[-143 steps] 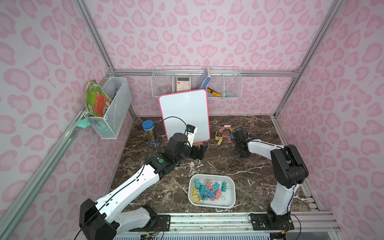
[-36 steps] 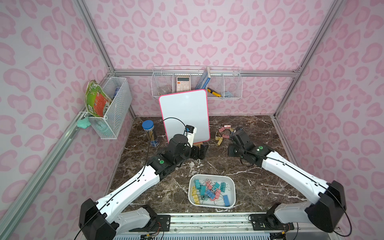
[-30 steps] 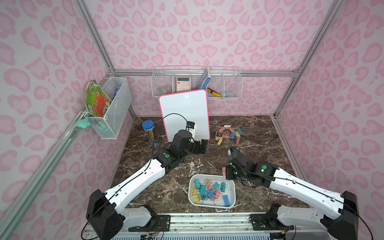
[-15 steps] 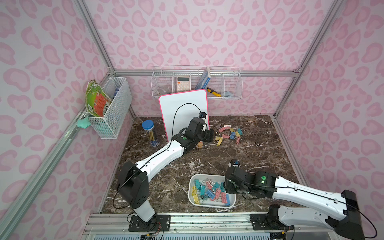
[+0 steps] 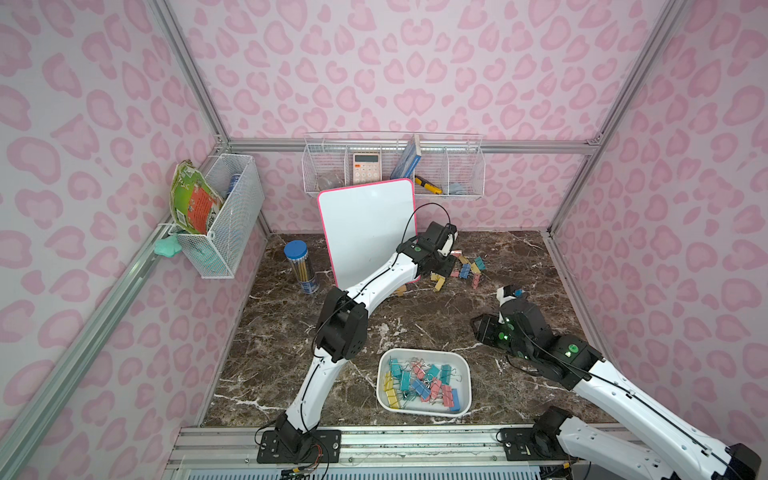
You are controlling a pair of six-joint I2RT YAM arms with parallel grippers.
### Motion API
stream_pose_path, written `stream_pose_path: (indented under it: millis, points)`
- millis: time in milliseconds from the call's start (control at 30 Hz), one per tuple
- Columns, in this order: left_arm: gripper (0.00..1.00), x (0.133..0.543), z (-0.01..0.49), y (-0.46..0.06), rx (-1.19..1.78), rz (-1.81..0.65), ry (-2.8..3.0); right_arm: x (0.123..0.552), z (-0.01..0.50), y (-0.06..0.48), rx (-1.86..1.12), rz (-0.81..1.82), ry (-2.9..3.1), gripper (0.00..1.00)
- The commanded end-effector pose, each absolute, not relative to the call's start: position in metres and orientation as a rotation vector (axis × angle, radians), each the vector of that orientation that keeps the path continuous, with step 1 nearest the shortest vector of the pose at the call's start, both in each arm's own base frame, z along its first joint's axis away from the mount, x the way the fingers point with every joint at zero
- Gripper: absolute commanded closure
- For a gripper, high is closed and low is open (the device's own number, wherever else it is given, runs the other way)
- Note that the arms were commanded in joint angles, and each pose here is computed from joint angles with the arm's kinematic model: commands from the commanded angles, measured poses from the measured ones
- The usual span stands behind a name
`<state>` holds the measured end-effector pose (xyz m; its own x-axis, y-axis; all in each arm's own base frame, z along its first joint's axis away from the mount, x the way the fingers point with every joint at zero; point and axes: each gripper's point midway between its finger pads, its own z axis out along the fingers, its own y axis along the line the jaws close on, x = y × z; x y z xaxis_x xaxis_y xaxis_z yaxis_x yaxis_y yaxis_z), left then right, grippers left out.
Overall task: Put the binder clips in the storage box
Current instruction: Pick up the binder clip at the center of the board.
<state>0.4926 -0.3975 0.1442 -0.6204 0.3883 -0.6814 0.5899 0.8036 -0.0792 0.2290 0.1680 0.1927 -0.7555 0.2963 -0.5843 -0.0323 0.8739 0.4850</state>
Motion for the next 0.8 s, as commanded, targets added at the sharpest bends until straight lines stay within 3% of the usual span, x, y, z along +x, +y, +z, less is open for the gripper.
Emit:
stream_pose_path:
  millis: [0, 267, 367, 633, 700, 767]
  points:
    - [0.46, 0.483, 0.114, -0.378, 0.794, -0.252, 2.456, 0.229, 0.196, 0.174, 0.184, 0.689, 2.333, 0.51]
    - [0.46, 0.487, 0.087, -0.369, 0.827, -0.134, 2.483, 0.227, 0.192, 0.177, 0.185, 0.722, 2.331, 0.50]
    - [0.50, 0.484, 0.081, -0.373, 0.842, -0.176, 2.496, 0.228, 0.193, 0.178, 0.180, 0.719, 2.332, 0.50]
    - [0.72, 0.487, 0.066, -0.378, 0.836, -0.190, 2.504, 0.228, 0.197, 0.177, 0.195, 0.729, 2.318, 0.50]
    - [0.82, 0.490, 0.064, -0.378, 0.831, -0.179, 2.495, 0.228, 0.197, 0.177, 0.197, 0.729, 2.315, 0.50]
    - [0.99, 0.493, 0.065, -0.379, 0.824, -0.177, 2.486, 0.228, 0.196, 0.176, 0.200, 0.726, 2.318, 0.50]
